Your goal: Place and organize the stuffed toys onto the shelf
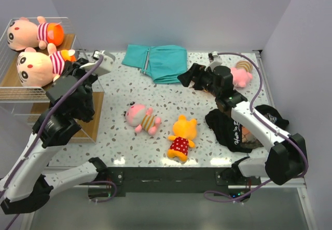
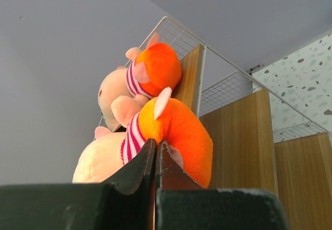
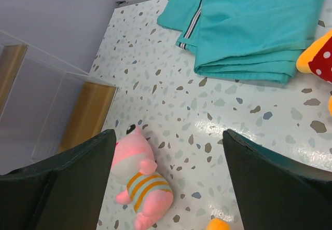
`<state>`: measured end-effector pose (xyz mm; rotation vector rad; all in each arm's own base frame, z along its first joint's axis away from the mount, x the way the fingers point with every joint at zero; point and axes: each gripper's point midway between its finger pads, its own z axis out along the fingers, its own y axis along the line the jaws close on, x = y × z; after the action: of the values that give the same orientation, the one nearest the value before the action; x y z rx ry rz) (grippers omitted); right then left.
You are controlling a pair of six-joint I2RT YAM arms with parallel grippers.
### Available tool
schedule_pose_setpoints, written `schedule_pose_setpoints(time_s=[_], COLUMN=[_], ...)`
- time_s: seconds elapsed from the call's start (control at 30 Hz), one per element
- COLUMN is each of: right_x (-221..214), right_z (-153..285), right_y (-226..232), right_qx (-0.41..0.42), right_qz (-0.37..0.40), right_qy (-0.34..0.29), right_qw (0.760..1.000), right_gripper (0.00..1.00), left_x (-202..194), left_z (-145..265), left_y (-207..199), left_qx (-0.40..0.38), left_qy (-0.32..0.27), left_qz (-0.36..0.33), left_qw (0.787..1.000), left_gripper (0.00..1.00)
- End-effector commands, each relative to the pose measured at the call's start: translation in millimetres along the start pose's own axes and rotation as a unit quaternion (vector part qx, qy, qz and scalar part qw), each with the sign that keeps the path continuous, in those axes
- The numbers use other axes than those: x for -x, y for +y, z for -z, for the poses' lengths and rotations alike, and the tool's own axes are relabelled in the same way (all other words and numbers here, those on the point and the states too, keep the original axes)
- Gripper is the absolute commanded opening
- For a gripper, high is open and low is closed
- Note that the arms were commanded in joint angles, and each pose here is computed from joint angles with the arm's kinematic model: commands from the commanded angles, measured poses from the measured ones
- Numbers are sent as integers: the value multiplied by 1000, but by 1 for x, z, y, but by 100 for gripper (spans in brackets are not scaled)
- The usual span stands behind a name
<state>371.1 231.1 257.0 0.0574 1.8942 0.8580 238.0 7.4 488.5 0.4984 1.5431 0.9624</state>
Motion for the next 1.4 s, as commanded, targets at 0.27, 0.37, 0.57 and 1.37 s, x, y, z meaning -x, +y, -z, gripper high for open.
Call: schedule_pose_setpoints(time_s=[0.27, 0.37, 0.57, 1.37], right_x=[17, 18, 21, 19], right_z=[-1, 0, 1, 6], right_y=[15, 15, 17, 23], right_qx=[18, 16, 16, 13], right_qz=[10, 11, 13, 29], right_qy=[-15, -16, -17, -17], right_qw=[1000, 1000, 1000, 999], right_gripper=[88, 88, 88, 88], left_x=[-27, -34, -41, 12], left_z=[14, 19, 25, -8], left_y=[33, 38, 43, 8], left_qx=[54, 56, 52, 36], left_qy=[42, 44, 21, 10], left_qz=[-11, -9, -1, 6], left_qw=[998, 997, 998, 999], left_gripper=[0, 0, 0, 76])
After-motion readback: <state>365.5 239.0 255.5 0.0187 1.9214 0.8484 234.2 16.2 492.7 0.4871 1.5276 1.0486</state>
